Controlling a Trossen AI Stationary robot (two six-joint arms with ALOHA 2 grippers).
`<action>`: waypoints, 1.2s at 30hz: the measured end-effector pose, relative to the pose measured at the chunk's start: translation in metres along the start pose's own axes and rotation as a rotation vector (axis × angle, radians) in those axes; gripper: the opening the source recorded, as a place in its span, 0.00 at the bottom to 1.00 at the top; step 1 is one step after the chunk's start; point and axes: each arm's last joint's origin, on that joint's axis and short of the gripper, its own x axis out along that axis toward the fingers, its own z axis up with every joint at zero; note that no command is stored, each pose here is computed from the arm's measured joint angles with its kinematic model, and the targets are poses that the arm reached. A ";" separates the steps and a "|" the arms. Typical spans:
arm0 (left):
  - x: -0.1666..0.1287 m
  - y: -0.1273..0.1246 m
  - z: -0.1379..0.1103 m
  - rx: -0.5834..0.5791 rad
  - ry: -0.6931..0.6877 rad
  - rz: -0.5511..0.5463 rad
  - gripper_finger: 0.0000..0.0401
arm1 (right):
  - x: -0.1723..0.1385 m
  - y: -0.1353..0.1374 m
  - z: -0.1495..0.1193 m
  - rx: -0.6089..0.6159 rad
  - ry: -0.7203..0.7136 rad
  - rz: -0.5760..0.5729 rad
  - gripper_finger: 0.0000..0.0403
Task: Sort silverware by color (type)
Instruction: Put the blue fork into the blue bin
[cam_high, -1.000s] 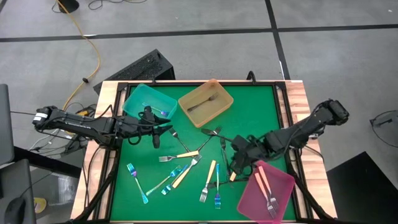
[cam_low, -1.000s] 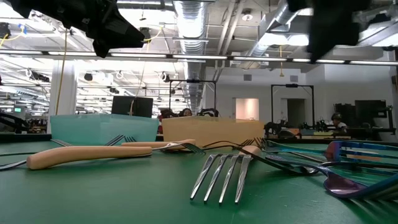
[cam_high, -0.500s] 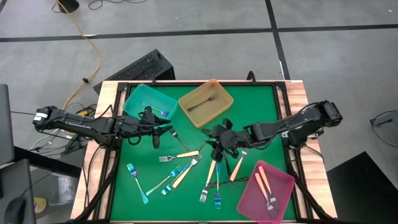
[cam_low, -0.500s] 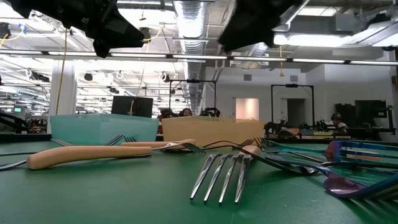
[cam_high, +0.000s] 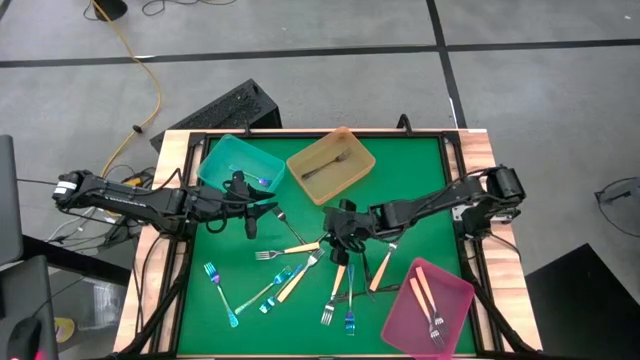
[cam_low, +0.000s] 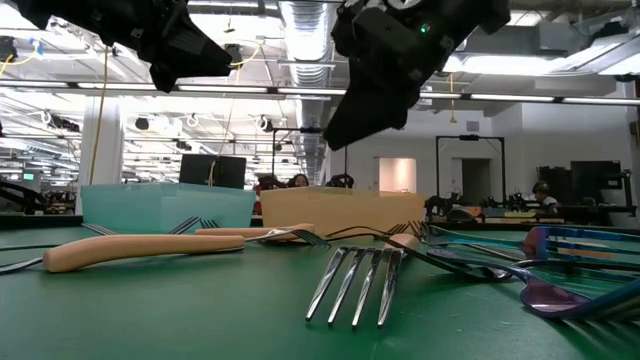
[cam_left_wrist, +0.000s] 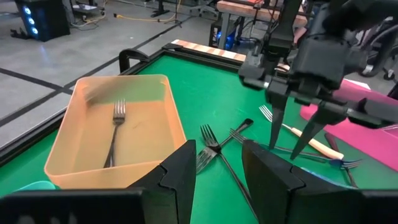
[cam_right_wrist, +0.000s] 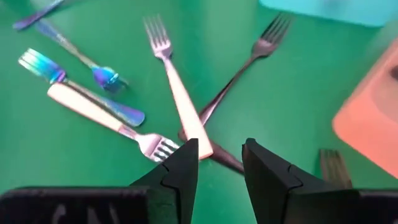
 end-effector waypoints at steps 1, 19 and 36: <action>0.000 0.000 0.000 0.000 0.000 -0.001 0.28 | 0.002 -0.001 -0.001 -0.007 0.009 0.015 0.37; 0.000 0.000 -0.001 0.002 0.006 0.002 0.28 | 0.007 -0.024 0.006 -0.042 0.011 0.024 0.49; 0.004 0.009 0.001 0.009 0.028 -0.058 0.28 | 0.009 -0.065 -0.002 0.014 0.168 -0.093 0.48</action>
